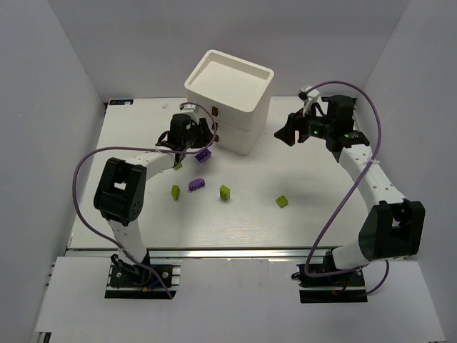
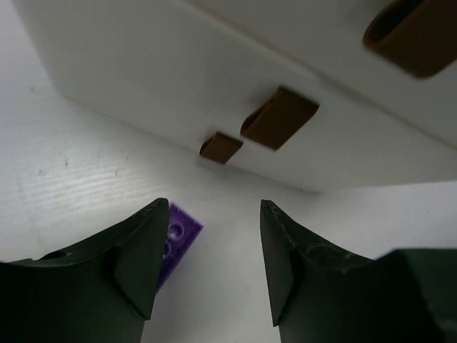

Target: Sort the legos into containers by color

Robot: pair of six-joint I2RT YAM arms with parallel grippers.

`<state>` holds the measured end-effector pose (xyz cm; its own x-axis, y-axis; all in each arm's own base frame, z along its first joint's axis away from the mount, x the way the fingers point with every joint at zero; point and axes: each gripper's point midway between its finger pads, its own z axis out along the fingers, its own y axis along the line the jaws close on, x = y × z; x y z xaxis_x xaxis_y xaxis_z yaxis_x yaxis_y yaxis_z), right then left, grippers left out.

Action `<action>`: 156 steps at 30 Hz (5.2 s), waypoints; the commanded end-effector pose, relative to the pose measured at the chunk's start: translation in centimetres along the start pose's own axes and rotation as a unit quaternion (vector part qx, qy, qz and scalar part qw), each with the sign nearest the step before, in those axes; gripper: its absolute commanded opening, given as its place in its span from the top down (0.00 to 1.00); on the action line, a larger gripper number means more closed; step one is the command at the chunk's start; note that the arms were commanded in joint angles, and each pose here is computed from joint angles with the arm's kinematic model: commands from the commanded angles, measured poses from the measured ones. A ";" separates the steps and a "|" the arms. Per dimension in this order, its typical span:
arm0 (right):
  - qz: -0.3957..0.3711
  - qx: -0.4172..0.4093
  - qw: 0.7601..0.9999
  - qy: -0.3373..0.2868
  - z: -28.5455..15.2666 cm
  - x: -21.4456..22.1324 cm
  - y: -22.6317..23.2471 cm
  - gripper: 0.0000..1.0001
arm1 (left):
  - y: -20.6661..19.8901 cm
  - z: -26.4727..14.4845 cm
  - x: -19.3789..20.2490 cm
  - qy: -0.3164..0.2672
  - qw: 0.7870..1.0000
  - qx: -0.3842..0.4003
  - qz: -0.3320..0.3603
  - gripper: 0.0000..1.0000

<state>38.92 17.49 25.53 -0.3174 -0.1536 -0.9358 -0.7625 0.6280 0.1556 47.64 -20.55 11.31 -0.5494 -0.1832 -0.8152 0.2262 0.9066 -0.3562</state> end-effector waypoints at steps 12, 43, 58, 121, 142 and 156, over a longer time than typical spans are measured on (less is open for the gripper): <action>-0.007 0.000 1.000 -0.007 0.2 -0.2 -1.5 0.31 | -3.3 3.0 -4.0 -0.045 0.991 0.101 0.076 0.36; -0.074 -0.082 0.994 0.026 -0.2 2.7 1.4 0.30 | -4.4 -4.1 -4.1 -0.062 0.986 0.111 0.104 1.00; -0.217 -0.223 0.946 0.092 1.3 9.2 9.9 0.16 | -3.8 -7.8 -4.4 -0.060 0.992 0.078 0.082 0.39; -0.176 -0.172 0.967 0.068 12.3 -3.7 16.5 1.00 | 7.8 -17.3 12.9 0.091 0.977 -0.181 -0.059 0.18; -0.184 -0.220 0.954 0.092 10.5 -1.4 16.0 0.31 | 9.6 -14.0 14.1 0.127 0.969 -0.213 -0.025 0.34; -0.149 -0.155 0.966 0.143 6.6 1.9 11.9 0.30 | 3.1 -16.3 2.6 0.008 0.994 -0.105 0.009 0.97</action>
<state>33.42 31.92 21.64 -0.1618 -0.5387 -0.8268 -0.9730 0.2267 0.0427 32.03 -10.13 7.05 -0.7186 -0.1465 -0.6798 -0.0623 0.9872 -0.1469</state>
